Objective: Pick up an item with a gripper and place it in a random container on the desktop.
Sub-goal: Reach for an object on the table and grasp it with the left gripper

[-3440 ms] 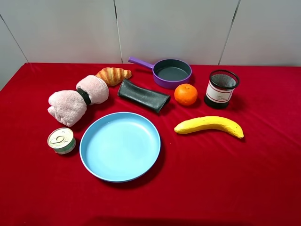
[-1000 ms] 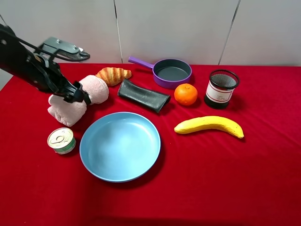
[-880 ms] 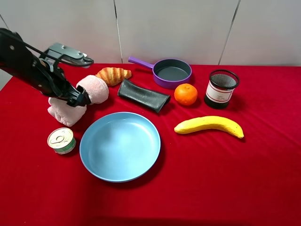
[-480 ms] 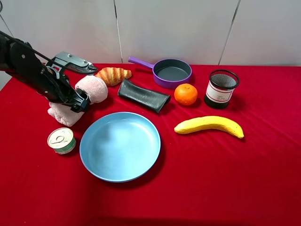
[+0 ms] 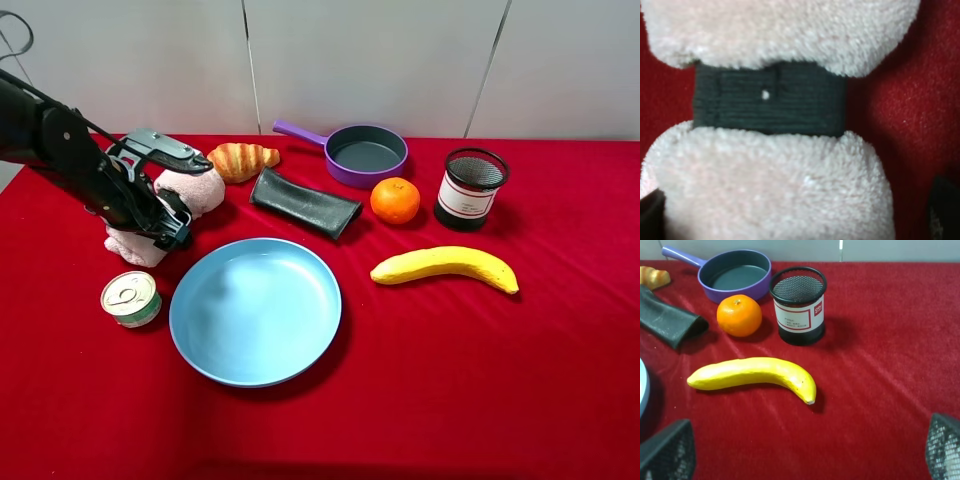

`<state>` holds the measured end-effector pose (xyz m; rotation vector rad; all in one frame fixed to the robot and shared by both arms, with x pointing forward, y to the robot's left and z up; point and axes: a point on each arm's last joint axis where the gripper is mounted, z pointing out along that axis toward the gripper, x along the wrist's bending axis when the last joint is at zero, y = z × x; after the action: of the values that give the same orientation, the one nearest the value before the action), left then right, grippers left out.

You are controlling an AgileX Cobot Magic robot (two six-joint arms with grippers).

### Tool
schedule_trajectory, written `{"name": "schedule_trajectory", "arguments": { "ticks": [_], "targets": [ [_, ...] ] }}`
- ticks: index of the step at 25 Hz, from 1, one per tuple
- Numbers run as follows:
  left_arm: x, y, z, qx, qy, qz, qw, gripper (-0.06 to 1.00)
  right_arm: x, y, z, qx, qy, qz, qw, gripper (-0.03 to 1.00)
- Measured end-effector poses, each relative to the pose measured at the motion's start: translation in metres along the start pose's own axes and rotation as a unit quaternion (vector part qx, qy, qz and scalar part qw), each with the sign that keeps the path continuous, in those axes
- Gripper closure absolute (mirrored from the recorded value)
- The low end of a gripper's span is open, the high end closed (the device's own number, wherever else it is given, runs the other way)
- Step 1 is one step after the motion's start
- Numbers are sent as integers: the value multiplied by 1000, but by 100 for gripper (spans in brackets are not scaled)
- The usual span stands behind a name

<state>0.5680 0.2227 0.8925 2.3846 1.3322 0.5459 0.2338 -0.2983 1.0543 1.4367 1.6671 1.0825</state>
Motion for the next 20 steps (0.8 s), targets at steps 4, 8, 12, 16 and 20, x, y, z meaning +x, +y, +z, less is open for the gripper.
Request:
{"name": "schedule_trajectory", "arguments": {
  "ticks": [4,8,12,16,20],
  "targets": [
    [-1,-3,7,8,-2,3,1000,4,0,0,0,0,0,0,1000,28],
    [-1,-4,9,9,-3,5,1000,4,0,0,0,0,0,0,1000,28],
    [-1,-4,9,9,-3,6,1000,4,0,0,0,0,0,0,1000,28],
    [-1,-4,9,9,-3,6,1000,4,0,0,0,0,0,0,1000,28],
    [-1,-4,9,8,-2,5,1000,14,0,0,0,0,0,0,1000,28]
  ]
}}
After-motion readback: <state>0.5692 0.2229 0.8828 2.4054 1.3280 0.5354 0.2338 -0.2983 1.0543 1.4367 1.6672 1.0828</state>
